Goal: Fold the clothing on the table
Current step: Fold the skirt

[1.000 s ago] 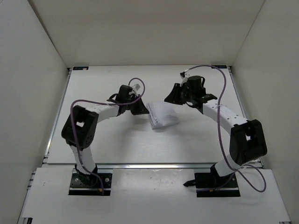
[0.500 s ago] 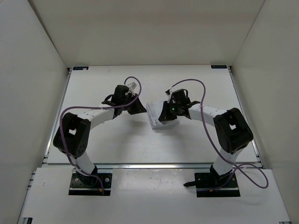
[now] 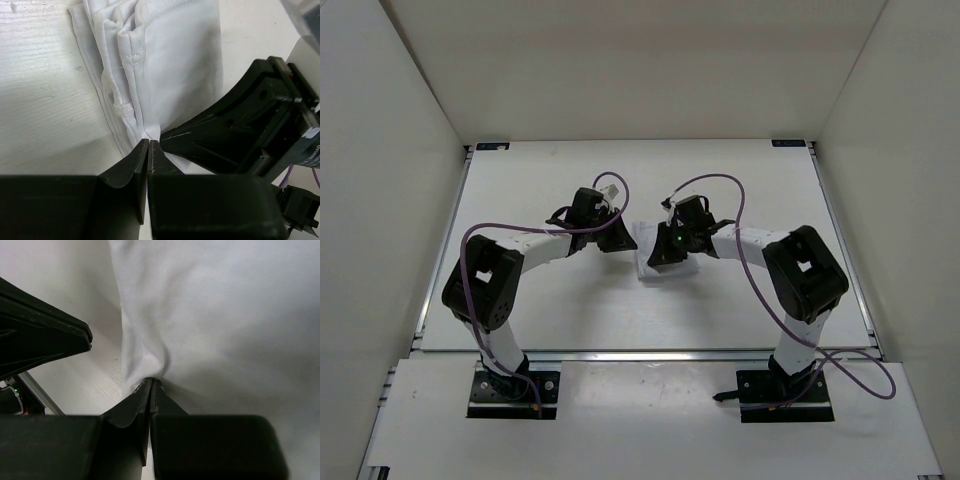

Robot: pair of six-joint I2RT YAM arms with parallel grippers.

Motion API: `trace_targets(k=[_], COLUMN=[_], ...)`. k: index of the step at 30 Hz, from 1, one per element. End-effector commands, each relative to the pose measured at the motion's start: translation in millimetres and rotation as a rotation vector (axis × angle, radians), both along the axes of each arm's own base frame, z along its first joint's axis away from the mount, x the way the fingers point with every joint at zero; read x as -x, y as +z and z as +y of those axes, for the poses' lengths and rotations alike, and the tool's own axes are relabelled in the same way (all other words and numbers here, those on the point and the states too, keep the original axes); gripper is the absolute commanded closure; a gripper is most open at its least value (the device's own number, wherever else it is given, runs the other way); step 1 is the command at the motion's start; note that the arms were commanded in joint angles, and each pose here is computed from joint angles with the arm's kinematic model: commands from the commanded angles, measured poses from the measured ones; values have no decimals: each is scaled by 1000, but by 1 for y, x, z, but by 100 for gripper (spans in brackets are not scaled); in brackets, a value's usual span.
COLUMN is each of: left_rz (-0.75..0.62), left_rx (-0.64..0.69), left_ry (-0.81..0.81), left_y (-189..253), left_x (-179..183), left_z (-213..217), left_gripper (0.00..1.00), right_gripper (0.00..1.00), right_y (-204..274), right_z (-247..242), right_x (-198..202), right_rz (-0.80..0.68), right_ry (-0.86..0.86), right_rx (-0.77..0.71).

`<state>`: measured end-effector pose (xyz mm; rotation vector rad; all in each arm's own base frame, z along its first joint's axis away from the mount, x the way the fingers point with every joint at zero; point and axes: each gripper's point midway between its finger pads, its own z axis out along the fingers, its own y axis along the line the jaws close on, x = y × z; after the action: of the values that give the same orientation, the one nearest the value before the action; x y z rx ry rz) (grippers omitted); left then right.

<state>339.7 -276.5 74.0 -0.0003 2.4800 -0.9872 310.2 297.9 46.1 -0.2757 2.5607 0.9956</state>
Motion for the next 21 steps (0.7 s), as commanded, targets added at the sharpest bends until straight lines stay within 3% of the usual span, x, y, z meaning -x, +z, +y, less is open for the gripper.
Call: trace_targets(k=[1,5,6,9,13,21], left_rz=[-19,-76,-89,-133,-187,-141], left_rx=[24,21,4,-92,-172,-219], left_ry=[-11,-24,-33,-49,-60,-58], left_y=[15,34,37,34,25,-10], left_x=[1,-3,-3,-5,-18,-27], left_z=[0,-5,-8,-14,-33,-41], left_gripper=[85,85,89,100,100,100], right_gripper=[99,99,99,100,100,100], right_y=[64,98,99,84,48,19], right_z=[2,-24,-37,-72,-104,-91], right_x=[-31,-47,-51,-58,-56,-48], right_rz=[-163,-252,-262,-269,-219,-172], right_ry=[-29,-94,-113,-157,-161,-105], right_rx=[-85,-98,-77,24,133,52])
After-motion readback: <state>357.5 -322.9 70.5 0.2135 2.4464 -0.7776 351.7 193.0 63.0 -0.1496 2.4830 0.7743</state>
